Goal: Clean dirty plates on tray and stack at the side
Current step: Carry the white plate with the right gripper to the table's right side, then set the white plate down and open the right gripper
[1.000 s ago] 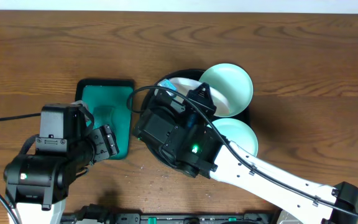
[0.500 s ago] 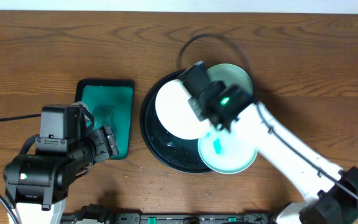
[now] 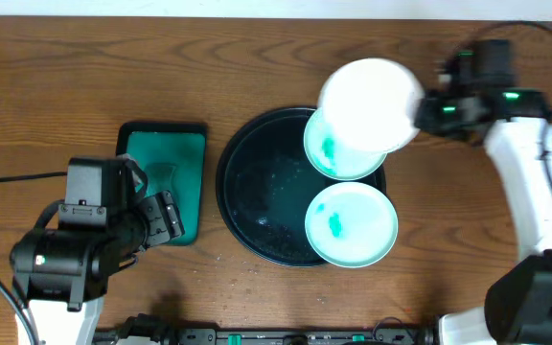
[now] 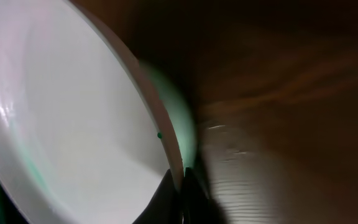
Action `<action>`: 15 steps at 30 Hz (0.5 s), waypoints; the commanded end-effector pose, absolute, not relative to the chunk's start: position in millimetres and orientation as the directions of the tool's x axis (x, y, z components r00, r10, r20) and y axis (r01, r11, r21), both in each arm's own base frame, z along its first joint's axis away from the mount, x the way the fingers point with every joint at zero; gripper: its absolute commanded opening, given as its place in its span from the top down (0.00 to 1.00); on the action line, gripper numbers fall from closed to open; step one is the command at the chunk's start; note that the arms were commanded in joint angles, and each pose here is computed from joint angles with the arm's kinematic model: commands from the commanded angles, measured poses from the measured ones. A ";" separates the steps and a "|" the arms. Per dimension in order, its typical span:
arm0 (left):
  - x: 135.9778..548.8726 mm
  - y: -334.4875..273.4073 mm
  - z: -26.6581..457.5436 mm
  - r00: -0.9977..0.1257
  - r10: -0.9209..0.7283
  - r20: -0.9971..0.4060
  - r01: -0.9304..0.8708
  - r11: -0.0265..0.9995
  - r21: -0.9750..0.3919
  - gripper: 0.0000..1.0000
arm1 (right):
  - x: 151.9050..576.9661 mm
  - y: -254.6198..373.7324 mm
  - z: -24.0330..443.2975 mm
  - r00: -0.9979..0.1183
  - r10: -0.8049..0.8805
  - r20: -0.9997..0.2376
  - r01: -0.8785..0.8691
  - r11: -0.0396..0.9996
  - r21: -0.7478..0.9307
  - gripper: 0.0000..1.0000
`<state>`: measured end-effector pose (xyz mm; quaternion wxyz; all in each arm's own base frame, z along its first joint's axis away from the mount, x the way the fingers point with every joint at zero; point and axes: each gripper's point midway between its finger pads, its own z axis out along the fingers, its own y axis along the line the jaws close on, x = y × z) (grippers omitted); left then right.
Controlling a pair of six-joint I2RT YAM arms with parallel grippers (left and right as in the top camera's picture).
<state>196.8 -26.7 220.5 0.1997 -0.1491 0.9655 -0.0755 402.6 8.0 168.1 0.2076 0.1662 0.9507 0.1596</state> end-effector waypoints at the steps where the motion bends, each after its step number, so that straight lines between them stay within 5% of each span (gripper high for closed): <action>1: 200.8 -28.0 216.4 -0.883 -0.323 -0.341 -0.267 0.942 -0.201 0.21 | 392.8 -42.2 161.8 -0.796 0.534 -0.284 0.392 0.813 0.430 0.99; 7: 209.0 -28.9 205.8 -0.900 -0.321 -0.296 -0.276 0.943 -0.183 0.20 | 358.8 -141.4 122.7 -0.596 0.779 -0.192 0.669 0.615 0.417 0.99; 15: 215.5 -29.6 201.8 -0.903 -0.321 -0.287 -0.278 0.944 -0.179 0.21 | 314.5 -204.7 58.5 -0.453 0.889 -0.058 0.817 0.441 0.372 0.99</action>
